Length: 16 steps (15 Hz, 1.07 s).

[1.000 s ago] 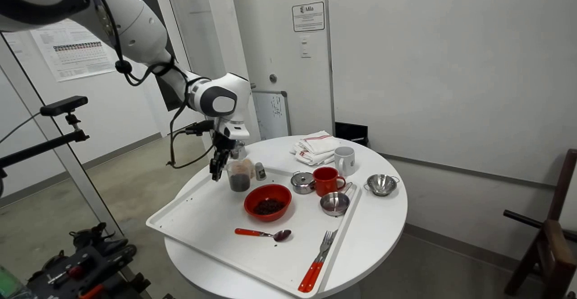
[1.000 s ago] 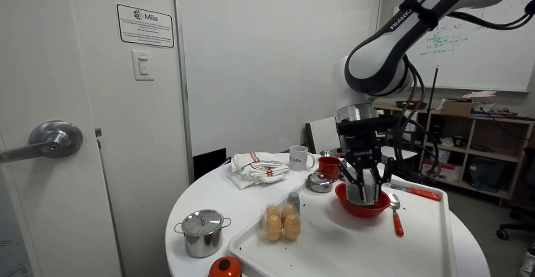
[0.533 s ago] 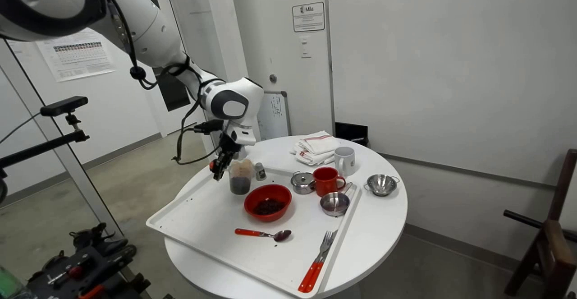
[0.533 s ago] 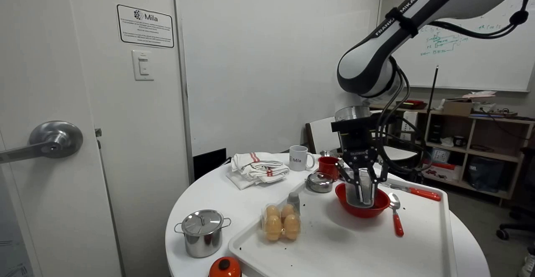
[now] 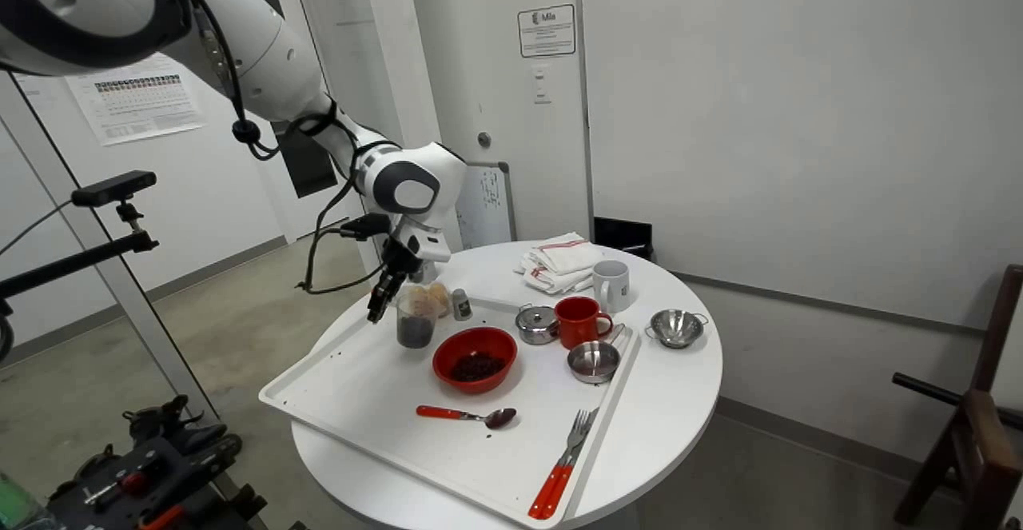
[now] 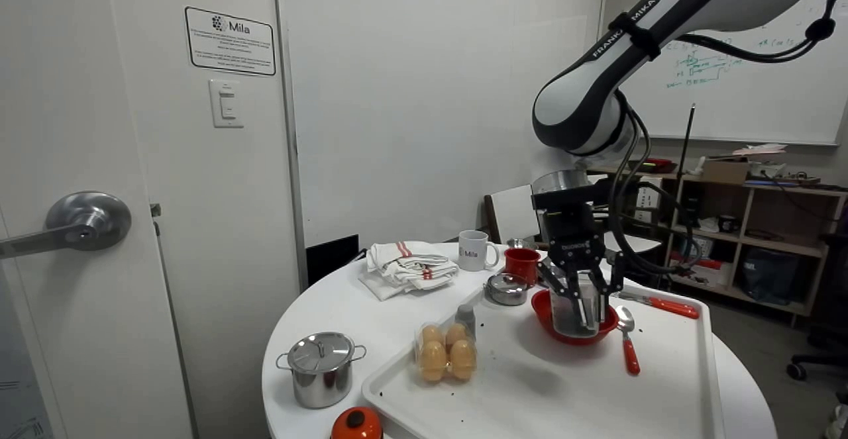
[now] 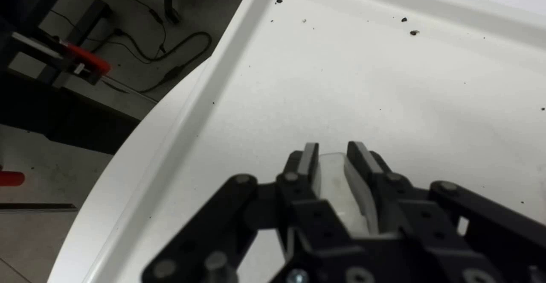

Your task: Pour the contents of the cup into the bowl

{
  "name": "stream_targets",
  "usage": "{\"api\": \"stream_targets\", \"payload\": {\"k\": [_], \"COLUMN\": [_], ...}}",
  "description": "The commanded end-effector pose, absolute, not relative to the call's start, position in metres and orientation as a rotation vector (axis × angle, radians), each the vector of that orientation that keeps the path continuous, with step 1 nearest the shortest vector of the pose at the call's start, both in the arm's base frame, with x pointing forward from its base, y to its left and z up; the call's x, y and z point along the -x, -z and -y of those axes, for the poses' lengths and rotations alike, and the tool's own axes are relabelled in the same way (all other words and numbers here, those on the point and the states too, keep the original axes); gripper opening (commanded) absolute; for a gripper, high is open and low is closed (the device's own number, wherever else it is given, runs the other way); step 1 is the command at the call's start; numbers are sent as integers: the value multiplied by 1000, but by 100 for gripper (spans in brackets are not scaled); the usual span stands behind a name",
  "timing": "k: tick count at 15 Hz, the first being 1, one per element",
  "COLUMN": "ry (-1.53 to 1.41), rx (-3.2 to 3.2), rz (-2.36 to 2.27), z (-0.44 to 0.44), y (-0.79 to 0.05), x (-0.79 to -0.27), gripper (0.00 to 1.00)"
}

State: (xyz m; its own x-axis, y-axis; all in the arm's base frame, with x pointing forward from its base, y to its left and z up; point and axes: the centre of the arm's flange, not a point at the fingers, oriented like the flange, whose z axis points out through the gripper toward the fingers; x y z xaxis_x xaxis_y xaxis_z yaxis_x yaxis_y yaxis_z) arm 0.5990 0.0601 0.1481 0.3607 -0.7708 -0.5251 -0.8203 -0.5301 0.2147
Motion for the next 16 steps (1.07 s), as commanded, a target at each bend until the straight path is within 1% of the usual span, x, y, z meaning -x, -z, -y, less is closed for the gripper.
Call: {"api": "stream_targets", "payload": {"k": [1, 7, 12, 16], "ry": [-917, -949, -1062, -1222], "rx": [2503, 2265, 2068, 1942], "rz": [-1483, -1566, -1541, -1464], "z": [-59, -17, 28, 47], "y": [-150, -176, -192, -192], "x": [-603, -628, -633, -630], "gripper": [9, 9, 9, 9]}}
